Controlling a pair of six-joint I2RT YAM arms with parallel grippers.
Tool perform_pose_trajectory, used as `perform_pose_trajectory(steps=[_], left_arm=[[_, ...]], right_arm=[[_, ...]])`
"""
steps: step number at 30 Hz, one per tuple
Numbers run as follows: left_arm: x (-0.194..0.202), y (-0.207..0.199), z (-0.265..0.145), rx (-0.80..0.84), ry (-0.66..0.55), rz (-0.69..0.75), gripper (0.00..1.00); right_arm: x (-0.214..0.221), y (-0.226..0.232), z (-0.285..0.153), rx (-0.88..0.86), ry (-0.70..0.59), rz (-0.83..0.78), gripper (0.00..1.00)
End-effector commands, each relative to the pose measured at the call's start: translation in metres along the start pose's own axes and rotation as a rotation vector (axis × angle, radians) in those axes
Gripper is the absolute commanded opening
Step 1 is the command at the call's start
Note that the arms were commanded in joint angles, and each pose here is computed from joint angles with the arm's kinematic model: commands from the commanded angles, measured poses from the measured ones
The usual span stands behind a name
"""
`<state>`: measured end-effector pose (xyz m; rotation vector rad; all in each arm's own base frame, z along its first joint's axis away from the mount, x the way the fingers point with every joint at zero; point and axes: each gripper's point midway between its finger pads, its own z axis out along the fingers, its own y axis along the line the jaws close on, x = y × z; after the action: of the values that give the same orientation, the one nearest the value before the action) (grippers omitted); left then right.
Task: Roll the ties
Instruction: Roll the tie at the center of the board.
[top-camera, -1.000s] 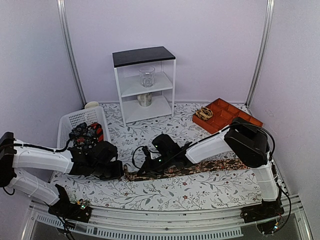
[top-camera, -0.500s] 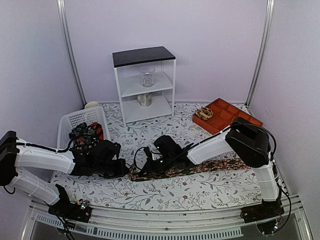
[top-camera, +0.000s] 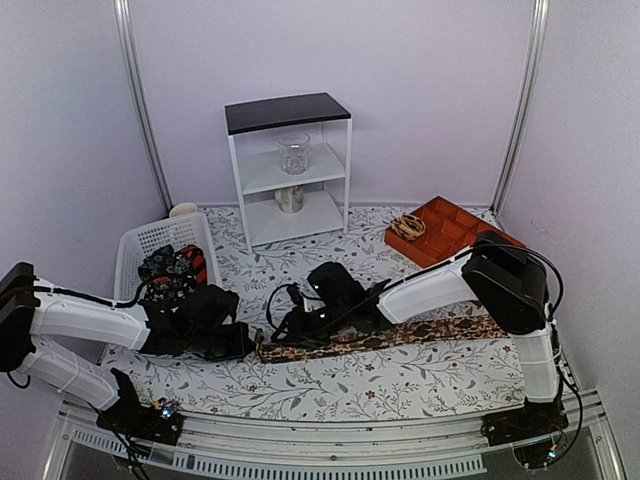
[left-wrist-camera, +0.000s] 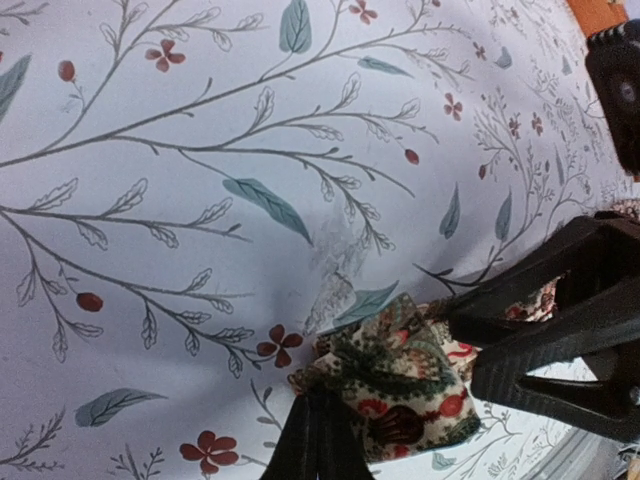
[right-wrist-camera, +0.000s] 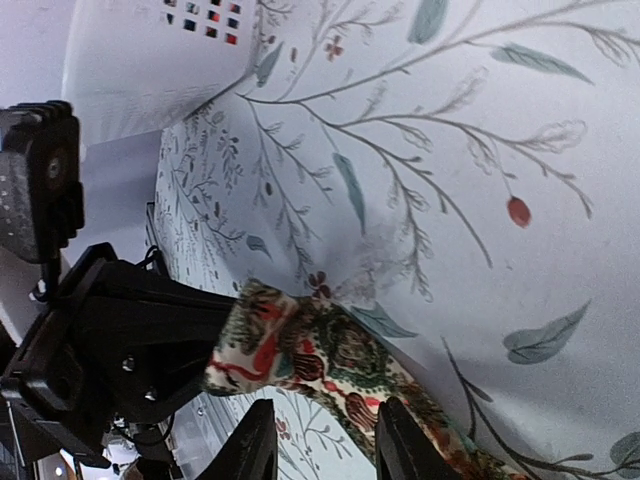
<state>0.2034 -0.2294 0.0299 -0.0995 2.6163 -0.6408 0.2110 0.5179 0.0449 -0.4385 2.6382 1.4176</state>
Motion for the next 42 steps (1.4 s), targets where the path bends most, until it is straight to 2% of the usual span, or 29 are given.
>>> perform_pose_trajectory(steps=[1,11,33,37,42], left_arm=[[0.002,-0.005,-0.001,0.023,-0.005,0.015,0.0],[0.001,-0.015,-0.001,0.057,-0.011,0.033,0.0],[0.004,-0.016,0.002,0.06,-0.001,0.042,0.0],[0.004,-0.018,0.002,0.066,-0.002,0.044,0.0],[0.005,-0.018,0.001,0.069,0.0,0.04,0.0]], right_arm=[[-0.017,0.04,-0.006,-0.104,-0.025,-0.01,0.36],[-0.014,0.028,0.009,-0.068,0.026,0.05,0.4],[-0.005,0.006,0.019,0.044,0.086,0.092,0.39],[-0.005,0.006,0.019,0.047,0.084,0.09,0.29],[-0.005,0.011,0.016,0.03,0.082,0.071,0.07]])
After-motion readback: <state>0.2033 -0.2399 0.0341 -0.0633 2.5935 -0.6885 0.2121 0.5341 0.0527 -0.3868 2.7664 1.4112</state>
